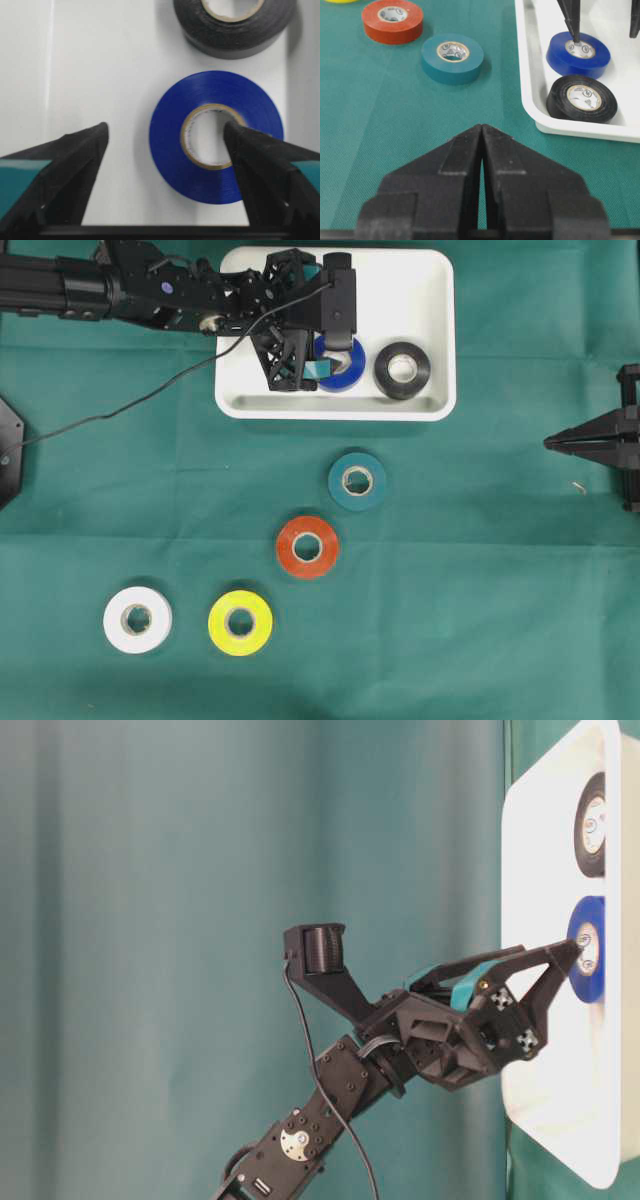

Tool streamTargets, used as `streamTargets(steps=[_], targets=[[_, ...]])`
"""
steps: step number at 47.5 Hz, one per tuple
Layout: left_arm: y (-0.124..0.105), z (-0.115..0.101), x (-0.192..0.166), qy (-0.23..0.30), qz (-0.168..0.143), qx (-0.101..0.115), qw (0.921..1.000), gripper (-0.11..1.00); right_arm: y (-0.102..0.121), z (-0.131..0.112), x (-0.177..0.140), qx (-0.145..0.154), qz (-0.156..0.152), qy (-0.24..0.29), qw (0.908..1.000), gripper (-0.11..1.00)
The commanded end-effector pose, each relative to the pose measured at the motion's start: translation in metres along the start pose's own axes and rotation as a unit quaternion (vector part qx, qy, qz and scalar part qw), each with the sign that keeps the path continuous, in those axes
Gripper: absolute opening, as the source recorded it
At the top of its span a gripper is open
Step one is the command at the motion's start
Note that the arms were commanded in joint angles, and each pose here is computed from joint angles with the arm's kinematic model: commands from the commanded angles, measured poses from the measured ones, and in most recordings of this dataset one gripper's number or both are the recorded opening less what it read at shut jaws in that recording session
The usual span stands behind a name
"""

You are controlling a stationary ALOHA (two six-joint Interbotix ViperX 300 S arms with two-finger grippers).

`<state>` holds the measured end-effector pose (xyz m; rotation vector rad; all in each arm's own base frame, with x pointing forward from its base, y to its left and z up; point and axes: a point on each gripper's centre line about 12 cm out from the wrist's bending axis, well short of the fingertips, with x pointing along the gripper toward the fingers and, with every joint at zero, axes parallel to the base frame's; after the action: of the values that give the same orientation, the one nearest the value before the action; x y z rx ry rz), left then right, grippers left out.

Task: Put the tape into the white case with the left arm.
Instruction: 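Carry the blue roll into the white tray and release it, then withdraw the left gripper back to the left side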

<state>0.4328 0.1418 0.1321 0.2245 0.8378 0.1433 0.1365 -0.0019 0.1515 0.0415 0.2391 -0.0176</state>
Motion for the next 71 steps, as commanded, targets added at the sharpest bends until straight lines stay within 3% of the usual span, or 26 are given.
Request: streamTargets(steps=[1,16,37,56,71], targets=[[0.007,0.017,-0.013,-0.026,0.011,0.0,0.9996,0.95,0.0,0.004,0.001,0.0,0.0,-0.007,1.0,-0.09],[0.004,0.022,-0.046,-0.044,0.013,0.002,0.9989,0.95,0.0,0.005,0.001,0.0,0.0,-0.008,1.0,-0.09],[-0.034,0.007,-0.114,-0.077,-0.007,0.021,0.9968,0.95,0.0,0.005,0.001,0.0,0.0,-0.008,1.0,-0.09],[-0.076,-0.03,-0.152,-0.08,-0.048,-0.008,0.9956,0.95,0.0,0.004,0.001,0.0,0.0,-0.008,1.0,-0.09],[-0.097,-0.054,-0.188,-0.132,-0.067,-0.028,0.9886,0.95,0.0,0.004,0.001,0.0,0.0,-0.007,1.0,-0.09]])
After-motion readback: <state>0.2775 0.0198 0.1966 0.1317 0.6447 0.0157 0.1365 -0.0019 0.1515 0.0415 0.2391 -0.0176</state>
